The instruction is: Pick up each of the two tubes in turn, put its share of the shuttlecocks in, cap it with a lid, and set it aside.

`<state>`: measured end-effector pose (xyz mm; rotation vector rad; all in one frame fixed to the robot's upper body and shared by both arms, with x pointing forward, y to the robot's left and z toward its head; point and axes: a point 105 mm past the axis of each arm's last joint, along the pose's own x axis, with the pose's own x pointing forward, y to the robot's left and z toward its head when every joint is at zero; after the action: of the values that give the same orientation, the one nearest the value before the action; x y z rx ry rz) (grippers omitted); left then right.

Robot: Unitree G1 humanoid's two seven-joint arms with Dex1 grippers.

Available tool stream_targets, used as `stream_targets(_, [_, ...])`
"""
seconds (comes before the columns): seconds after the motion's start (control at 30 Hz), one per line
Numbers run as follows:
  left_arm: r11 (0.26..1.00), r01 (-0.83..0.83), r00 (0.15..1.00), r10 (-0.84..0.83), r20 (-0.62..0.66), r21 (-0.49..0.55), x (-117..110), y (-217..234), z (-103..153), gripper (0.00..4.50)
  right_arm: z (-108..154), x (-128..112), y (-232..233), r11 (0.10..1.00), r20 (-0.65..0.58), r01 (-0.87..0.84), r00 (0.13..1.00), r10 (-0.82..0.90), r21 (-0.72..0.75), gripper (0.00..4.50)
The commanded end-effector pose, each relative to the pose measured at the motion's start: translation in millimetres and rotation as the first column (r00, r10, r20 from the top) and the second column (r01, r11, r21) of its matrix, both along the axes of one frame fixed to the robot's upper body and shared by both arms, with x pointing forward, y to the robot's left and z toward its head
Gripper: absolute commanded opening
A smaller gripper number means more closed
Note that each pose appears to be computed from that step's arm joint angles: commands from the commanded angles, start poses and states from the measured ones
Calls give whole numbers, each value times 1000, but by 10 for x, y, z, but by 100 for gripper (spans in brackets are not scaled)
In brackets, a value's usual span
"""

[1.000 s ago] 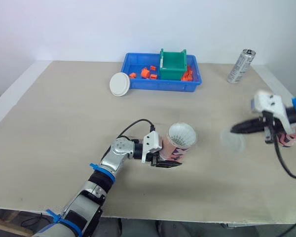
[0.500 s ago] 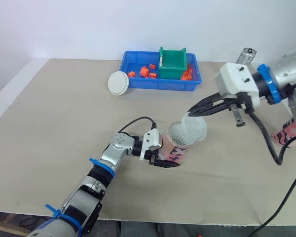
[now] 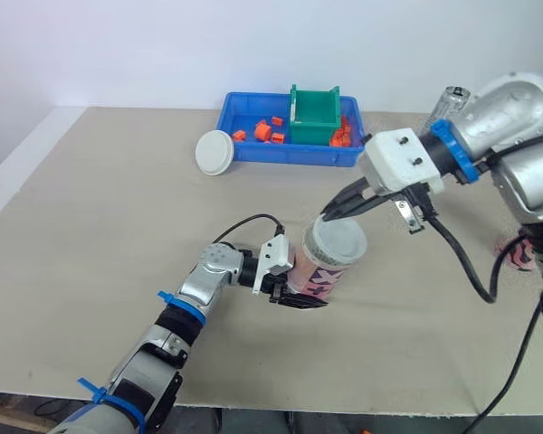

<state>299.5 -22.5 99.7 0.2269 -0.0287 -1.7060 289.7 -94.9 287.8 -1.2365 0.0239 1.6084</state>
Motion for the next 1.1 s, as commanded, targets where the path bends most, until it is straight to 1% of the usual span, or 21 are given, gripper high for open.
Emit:
stream_targets(0.03, [994, -18, 996, 27, -87, 107, -30, 125, -311, 307, 140, -85, 19, 998, 43, -57, 997, 58, -23, 4])
stream_targets(0.4, [994, -18, 996, 27, -86, 107, -35, 128, -318, 307, 98, -190, 8, 995, 22, -85, 996, 87, -60, 4])
stream_targets(0.53, [994, -22, 995, 31, -91, 103, -38, 128, -317, 307, 13, -164, 20, 993, 6, -88, 996, 89, -77, 4])
stream_targets(0.7, [994, -25, 995, 34, -92, 103, -42, 135, -322, 307, -26, -155, 8, 991, 13, -90, 996, 91, -100, 4])
stream_targets(0.8, [994, -28, 995, 38, -93, 106, -37, 152, -328, 307, -102, -146, -7, 983, 47, -101, 993, 109, -154, 4])
stream_targets(0.9, [994, -30, 995, 40, -94, 106, -29, 153, -320, 307, -243, -91, -53, 963, 123, -102, 983, 135, -248, 4])
stream_targets(0.97, [994, -30, 995, 40, -92, 106, -30, 151, -319, 307, -199, -102, -15, 971, 118, -106, 984, 133, -215, 4])
stream_targets(1.03, [994, -29, 995, 39, -94, 106, -36, 152, -323, 307, -33, -54, 35, 982, 165, -90, 979, 118, -168, 4])
stream_targets(1.1, [994, -28, 995, 38, -95, 107, -39, 153, -326, 307, 75, -44, 59, 986, 184, -87, 976, 112, -139, 4])
